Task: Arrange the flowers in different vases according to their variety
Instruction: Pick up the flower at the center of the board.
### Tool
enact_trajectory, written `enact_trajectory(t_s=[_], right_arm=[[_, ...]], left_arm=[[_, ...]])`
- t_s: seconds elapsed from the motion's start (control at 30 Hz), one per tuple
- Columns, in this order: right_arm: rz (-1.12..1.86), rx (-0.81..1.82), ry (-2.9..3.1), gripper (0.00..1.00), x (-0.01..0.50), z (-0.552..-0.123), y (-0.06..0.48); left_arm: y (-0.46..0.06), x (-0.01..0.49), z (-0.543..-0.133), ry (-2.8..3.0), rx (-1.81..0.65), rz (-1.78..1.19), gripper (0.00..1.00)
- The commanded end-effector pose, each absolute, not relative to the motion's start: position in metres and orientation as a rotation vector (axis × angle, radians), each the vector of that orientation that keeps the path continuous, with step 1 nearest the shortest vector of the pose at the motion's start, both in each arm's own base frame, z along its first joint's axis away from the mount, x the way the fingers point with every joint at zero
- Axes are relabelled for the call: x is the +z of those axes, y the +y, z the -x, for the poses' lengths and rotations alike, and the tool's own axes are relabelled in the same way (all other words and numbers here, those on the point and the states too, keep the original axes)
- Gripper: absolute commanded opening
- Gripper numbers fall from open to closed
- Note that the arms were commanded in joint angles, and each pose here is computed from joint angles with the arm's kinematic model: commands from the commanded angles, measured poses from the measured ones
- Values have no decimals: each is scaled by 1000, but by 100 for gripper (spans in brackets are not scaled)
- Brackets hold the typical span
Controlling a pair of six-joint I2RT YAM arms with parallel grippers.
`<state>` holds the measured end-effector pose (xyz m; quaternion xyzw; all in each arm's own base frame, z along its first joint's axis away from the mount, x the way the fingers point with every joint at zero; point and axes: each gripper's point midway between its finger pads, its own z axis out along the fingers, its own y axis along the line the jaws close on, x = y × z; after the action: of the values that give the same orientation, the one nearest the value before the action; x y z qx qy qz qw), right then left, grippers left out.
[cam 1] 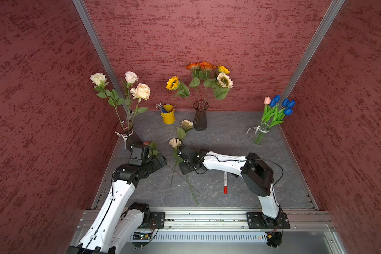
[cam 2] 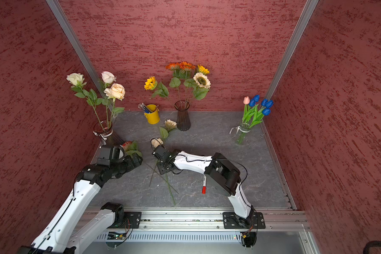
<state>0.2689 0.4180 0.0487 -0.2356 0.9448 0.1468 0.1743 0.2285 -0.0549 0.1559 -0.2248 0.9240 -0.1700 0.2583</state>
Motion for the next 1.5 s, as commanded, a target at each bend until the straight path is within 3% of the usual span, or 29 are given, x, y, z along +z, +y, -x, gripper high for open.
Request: enact_trajectory(t_s=[0.0, 0.4, 0.57, 0.8, 1.13, 1.47], right_arm=[[680, 371, 2696, 54, 39, -270, 419], [723, 365, 2736, 44, 21, -269, 428], [731, 321, 2736, 30, 22, -271, 423], [715, 302, 2710, 1, 34, -272, 417], [652, 292, 2626, 0, 87, -278, 401], [539, 371, 2383, 0, 221, -279, 359]], left_arm=[[-57, 152, -230, 2514, -484, 600, 100], [-56, 150, -229, 2519, -487, 602, 100], [-56, 150, -229, 2519, -492, 606, 100], [-56, 149, -228, 2521, -499, 612, 100], [-58, 144, -226, 2532, -523, 627, 100], [-73, 123, -226, 2574, -614, 661, 100]])
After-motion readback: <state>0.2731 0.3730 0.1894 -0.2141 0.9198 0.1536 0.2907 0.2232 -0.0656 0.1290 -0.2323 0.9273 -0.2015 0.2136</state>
